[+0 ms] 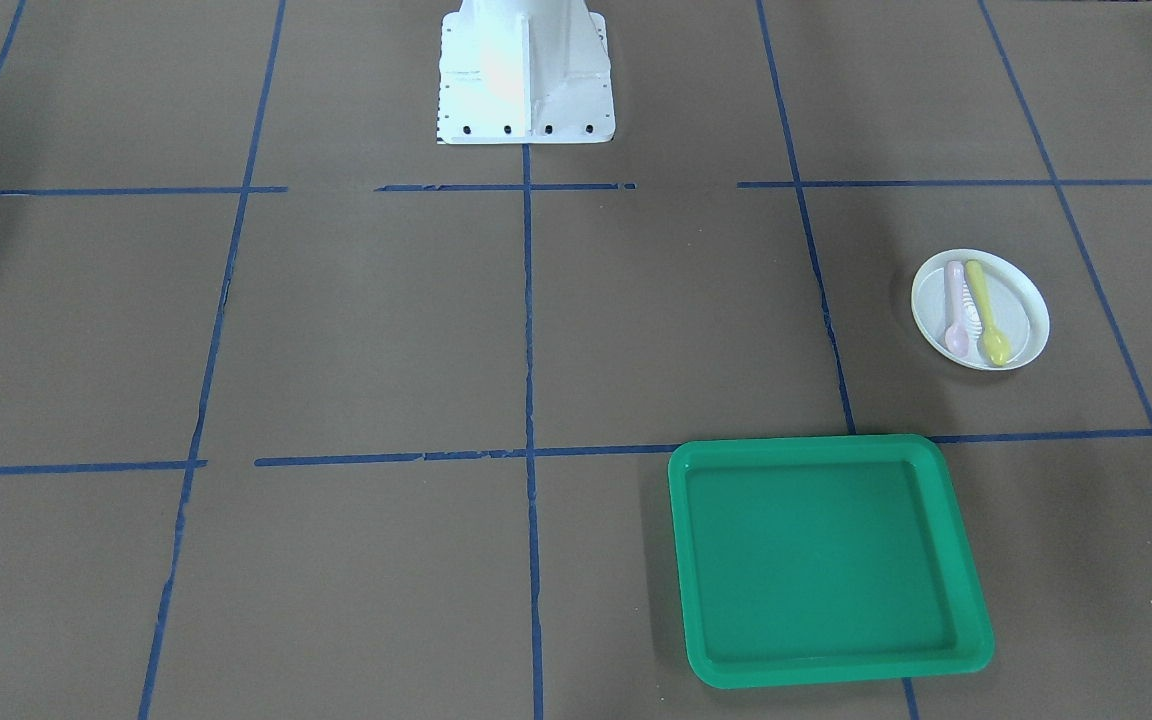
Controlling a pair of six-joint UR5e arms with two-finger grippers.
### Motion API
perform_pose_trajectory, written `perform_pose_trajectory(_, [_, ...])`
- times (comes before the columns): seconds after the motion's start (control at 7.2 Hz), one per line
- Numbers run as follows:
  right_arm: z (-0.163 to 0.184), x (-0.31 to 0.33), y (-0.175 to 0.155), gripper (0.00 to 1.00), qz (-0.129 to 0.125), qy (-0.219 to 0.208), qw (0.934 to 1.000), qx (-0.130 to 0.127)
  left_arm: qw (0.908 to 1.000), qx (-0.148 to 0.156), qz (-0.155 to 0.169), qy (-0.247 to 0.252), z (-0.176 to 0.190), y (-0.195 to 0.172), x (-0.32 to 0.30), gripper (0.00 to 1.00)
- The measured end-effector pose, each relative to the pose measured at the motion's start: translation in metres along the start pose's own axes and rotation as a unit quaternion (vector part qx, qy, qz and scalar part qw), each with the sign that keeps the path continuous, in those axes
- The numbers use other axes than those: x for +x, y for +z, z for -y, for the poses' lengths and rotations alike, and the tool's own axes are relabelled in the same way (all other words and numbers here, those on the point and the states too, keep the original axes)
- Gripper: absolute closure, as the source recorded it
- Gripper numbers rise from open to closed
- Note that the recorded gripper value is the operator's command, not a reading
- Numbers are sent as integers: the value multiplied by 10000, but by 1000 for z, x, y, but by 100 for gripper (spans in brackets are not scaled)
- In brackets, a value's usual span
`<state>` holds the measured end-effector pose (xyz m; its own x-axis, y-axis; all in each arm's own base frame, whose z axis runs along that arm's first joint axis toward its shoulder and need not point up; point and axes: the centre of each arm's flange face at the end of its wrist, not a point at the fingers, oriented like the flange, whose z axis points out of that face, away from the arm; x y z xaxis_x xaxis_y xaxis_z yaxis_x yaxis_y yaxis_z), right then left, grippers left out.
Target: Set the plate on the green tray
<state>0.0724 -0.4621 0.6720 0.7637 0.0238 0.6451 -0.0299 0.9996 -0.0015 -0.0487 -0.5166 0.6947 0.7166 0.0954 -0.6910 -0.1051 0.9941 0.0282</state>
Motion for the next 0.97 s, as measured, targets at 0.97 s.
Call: perform_pose_trajectory(0.97, [0, 0, 0, 0, 0, 0, 10000, 0, 9964, -574, -56, -613, 0, 4, -13, 0])
